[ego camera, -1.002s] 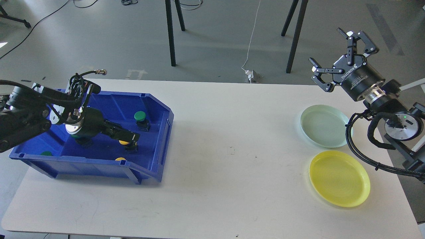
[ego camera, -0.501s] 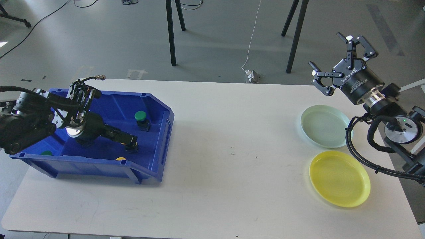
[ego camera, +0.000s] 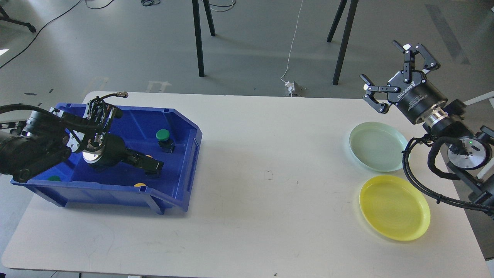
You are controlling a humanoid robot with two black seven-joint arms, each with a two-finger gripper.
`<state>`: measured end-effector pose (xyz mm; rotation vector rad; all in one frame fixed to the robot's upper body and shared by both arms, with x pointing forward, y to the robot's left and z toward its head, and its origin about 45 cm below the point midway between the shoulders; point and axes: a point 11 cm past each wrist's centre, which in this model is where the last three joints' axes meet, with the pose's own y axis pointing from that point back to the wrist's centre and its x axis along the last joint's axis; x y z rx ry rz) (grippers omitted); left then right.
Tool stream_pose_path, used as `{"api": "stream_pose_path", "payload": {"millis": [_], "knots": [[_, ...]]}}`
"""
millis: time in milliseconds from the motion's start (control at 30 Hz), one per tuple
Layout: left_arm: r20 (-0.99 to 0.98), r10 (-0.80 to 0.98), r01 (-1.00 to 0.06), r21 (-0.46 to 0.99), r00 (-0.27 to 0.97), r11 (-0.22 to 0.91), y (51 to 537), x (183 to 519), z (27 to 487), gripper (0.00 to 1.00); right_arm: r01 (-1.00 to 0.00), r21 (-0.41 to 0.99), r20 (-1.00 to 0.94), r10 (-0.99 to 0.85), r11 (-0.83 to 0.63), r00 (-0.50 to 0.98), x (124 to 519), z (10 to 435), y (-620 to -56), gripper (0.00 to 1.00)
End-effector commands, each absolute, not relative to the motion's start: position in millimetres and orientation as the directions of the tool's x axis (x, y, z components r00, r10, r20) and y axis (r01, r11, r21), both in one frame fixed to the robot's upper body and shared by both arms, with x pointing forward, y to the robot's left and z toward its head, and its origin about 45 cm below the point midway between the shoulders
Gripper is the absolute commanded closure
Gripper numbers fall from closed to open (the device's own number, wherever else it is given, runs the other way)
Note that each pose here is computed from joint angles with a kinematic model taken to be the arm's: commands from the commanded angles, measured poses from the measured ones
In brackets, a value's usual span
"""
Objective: Pass button and place on color plate
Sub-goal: 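Lower the left gripper into the bin and grasp the yellow button, then lift the yellow button out of the bin with the left gripper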
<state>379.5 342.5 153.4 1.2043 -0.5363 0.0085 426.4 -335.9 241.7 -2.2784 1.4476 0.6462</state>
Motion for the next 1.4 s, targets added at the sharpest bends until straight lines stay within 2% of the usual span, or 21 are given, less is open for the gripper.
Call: {"api": "stream_pose_path", "payload": {"millis": [0,267,334,434,568,868,1035,1135,1369], "knots": [[0.391,-0.27,-0.274,0.882,0.88,0.384,337,377,148,0.07,-0.913,-0.061,-0.559,-0.744,-0.404,0.367,426,241,-337,0.01],[0.384,-0.256,-0.277,0.887,0.887,0.37,338,379,139,0.13,-0.914,-0.054,-0.562,-0.744,-0.403,0.361,424,238,-338,0.01],[0.384,-0.256,-0.277,0.887,0.887,0.371,338,379,139,0.17,-0.914,-0.052,-0.562,-0.744,-0.402,0.36,424,237,-338,0.01],[0.386,-0.258,-0.279,0.887,0.886,0.367,339,380,140,0.3,-0.914,-0.05,-0.563,-0.745,-0.402,0.358,423,236,-338,0.01],[0.384,-0.261,-0.279,0.889,0.886,0.363,340,380,139,0.39,-0.915,-0.046,-0.565,-0.745,-0.4,0.354,422,234,-339,0.01],[0.387,-0.258,-0.281,0.887,0.885,0.366,339,381,140,0.48,-0.916,-0.043,-0.567,-0.745,-0.399,0.351,421,232,-339,0.01],[0.384,-0.261,-0.279,0.89,0.886,0.361,340,380,139,0.8,-0.917,-0.043,-0.567,-0.746,-0.397,0.35,420,232,-340,0.01],[0.387,-0.259,-0.283,0.889,0.885,0.36,342,381,141,0.9,-0.917,-0.044,-0.567,-0.745,-0.397,0.35,421,232,-340,0.01],[0.432,-0.227,-0.33,0.865,0.873,0.378,352,386,164,0.91,-0.919,-0.043,-0.563,-0.751,-0.392,0.346,420,233,-343,0.01]]}}
